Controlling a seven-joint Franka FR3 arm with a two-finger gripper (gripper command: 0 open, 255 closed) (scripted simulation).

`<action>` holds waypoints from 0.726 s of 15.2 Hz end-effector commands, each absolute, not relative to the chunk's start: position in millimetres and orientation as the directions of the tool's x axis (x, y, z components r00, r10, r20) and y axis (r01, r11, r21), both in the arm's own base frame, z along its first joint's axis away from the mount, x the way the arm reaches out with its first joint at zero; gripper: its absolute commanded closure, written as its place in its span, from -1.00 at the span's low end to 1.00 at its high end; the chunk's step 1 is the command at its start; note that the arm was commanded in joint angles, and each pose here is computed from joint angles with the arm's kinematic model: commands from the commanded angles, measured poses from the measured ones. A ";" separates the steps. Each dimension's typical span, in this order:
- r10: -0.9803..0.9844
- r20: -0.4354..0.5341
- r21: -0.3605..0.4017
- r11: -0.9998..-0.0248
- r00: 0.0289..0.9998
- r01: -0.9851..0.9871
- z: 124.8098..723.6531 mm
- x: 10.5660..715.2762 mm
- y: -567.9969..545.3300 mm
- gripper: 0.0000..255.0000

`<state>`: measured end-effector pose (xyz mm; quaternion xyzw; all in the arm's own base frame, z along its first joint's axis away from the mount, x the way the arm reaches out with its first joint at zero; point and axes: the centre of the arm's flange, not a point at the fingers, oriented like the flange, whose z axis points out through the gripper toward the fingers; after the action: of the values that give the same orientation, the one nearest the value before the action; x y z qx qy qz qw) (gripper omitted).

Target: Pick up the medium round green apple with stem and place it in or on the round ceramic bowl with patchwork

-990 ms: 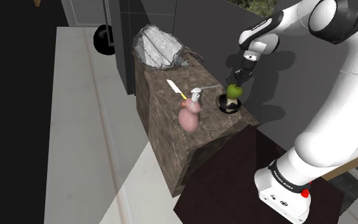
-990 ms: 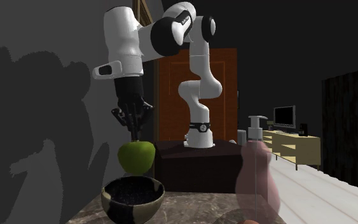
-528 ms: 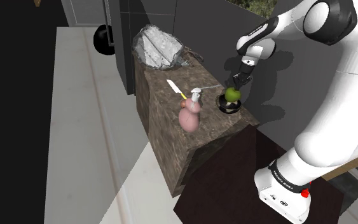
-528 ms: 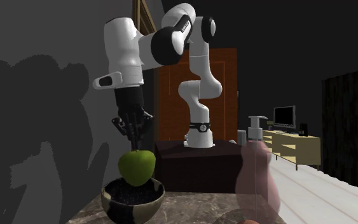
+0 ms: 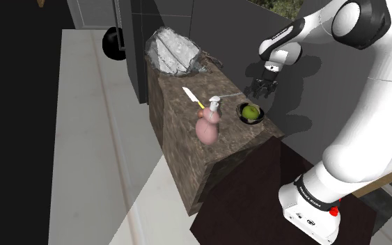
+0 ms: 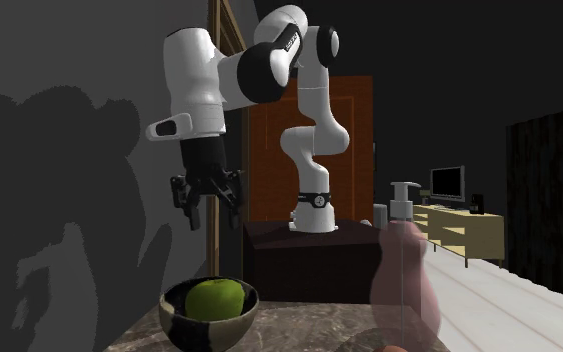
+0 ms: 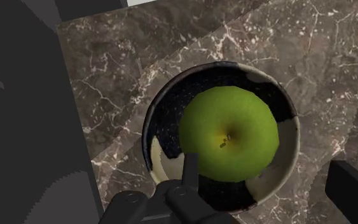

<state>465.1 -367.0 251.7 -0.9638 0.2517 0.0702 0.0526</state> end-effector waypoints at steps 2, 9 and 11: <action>-0.478 -0.162 -0.066 -0.868 0.863 -0.493 251.7 465.1 -367.0 -1.00; -0.478 -0.162 -0.066 -0.868 0.863 -0.493 301.0 470.5 -373.8 -1.00; -0.478 -0.162 -0.066 -0.868 0.863 -0.493 300.9 470.6 -373.8 -1.00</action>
<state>470.5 -374.0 300.4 -0.9638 0.2517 0.0700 0.0525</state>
